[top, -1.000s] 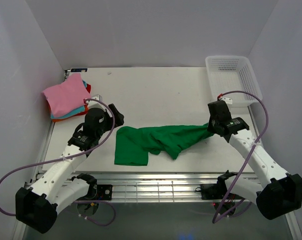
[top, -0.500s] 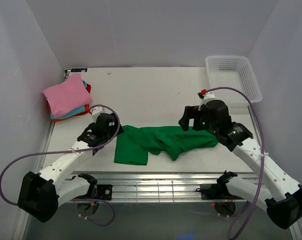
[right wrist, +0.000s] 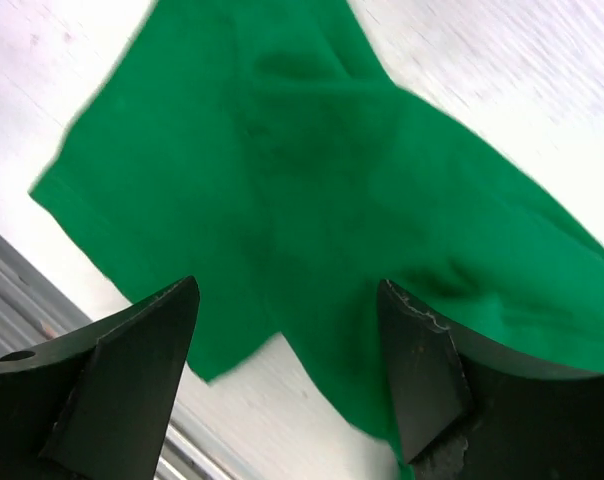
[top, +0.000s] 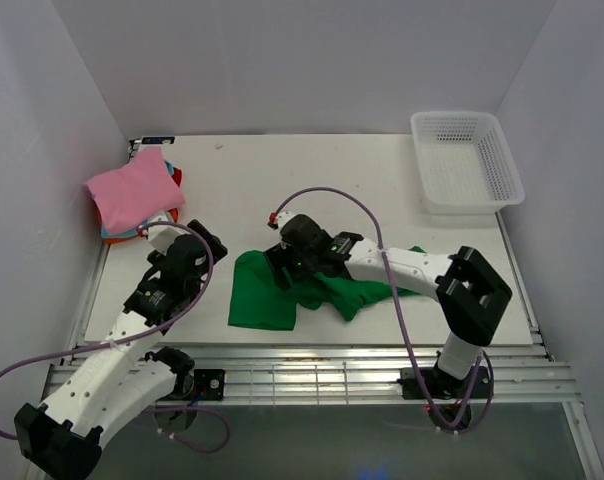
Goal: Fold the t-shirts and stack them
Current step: Move the tshirt to the center of the board
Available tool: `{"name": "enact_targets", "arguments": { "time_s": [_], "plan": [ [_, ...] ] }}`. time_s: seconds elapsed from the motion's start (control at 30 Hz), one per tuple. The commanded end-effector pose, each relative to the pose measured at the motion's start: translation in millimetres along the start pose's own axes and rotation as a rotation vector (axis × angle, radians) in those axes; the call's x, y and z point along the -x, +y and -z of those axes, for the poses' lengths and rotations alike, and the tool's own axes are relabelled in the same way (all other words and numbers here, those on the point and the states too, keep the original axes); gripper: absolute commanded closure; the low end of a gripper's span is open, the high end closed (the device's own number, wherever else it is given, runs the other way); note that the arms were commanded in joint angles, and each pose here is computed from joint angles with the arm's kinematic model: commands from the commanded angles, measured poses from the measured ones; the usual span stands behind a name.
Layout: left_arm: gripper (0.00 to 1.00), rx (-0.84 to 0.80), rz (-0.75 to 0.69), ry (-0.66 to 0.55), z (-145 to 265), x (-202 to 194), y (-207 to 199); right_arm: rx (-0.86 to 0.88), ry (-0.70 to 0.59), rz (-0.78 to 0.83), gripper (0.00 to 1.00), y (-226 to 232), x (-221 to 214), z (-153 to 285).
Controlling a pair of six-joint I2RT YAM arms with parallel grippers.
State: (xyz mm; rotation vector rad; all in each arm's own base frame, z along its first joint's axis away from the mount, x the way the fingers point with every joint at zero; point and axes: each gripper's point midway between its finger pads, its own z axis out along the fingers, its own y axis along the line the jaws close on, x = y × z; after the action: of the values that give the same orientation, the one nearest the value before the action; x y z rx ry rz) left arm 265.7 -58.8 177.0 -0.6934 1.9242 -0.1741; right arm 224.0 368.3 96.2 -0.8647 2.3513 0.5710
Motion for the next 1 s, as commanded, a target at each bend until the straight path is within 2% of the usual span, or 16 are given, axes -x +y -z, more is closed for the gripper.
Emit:
{"name": "enact_targets", "arguments": {
  "time_s": [0.0,0.2,0.4,0.97],
  "plan": [
    [0.05,0.044,0.017,-0.059,12,24,6,-0.025,-0.098,0.051,0.24,24,39,-6],
    [0.05,0.011,0.047,-0.039,18,26,-2,0.029,-0.077,0.128,0.33,80,42,-32],
    [0.04,0.002,0.044,-0.039,20,26,-1,0.054,-0.019,0.158,0.36,105,32,-67],
    [0.04,-0.029,0.045,-0.044,27,31,-3,0.078,0.109,0.158,0.38,109,-9,-110]
  ]
}}
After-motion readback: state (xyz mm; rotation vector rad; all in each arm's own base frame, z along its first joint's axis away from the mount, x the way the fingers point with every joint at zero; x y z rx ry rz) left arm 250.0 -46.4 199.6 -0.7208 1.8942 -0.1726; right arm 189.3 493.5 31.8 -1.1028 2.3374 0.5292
